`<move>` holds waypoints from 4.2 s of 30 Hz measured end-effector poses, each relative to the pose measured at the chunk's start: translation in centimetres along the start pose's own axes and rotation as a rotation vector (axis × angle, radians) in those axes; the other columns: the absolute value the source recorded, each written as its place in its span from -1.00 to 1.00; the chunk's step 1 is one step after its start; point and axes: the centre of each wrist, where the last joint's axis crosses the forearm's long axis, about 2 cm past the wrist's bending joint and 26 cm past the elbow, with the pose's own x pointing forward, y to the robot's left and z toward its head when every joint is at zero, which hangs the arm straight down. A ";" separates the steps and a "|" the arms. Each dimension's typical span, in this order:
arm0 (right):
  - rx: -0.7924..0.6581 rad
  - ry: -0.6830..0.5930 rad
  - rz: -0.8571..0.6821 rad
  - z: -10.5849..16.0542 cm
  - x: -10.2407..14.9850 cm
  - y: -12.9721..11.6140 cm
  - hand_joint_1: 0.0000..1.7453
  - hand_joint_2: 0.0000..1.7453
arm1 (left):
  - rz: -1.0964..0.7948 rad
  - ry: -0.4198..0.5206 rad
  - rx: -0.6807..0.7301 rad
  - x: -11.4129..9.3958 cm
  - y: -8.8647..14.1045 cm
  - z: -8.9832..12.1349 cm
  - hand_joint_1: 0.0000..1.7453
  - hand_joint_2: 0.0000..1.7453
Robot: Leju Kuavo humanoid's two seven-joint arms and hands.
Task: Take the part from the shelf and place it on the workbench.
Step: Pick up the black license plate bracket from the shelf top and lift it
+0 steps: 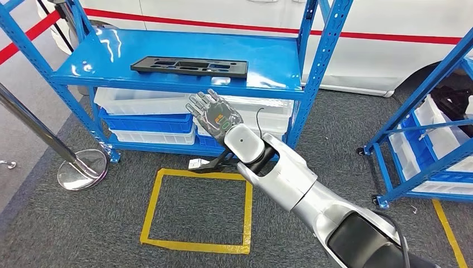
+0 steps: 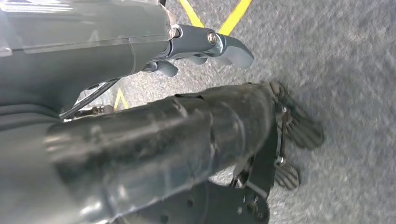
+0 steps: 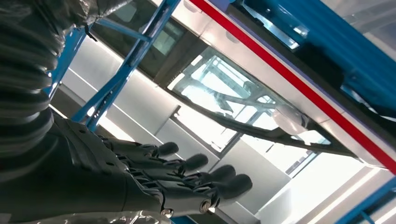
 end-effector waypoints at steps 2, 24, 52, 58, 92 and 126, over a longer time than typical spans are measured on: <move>0.003 0.004 0.004 -0.1 0.0 0.0 -1.00 1.00 | -0.007 -0.005 0.000 0.1 -0.1 0.0 -1.00 -1.00; -0.001 0.007 0.057 -1.1 0.0 -1.3 -1.00 1.00 | -0.068 -0.047 -0.036 0.5 0.7 -0.3 -1.00 -1.00; 0.024 0.000 0.102 -1.6 -0.5 -1.2 -1.00 1.00 | -0.110 -0.048 -0.052 1.0 1.4 -0.7 -1.00 -1.00; 0.040 0.001 0.105 -1.6 -0.6 -0.8 -1.00 1.00 | -0.107 -0.048 -0.048 1.1 1.6 -0.7 -1.00 -1.00; 0.315 0.137 0.062 -2.0 -6.8 4.3 -1.00 1.00 | -0.073 -0.030 -0.041 1.2 2.0 -0.8 -1.00 -1.00; 0.261 0.060 0.072 -3.2 -6.0 2.0 -1.00 -1.00 | -0.048 -0.042 -0.022 1.5 2.4 -0.9 -1.00 -1.00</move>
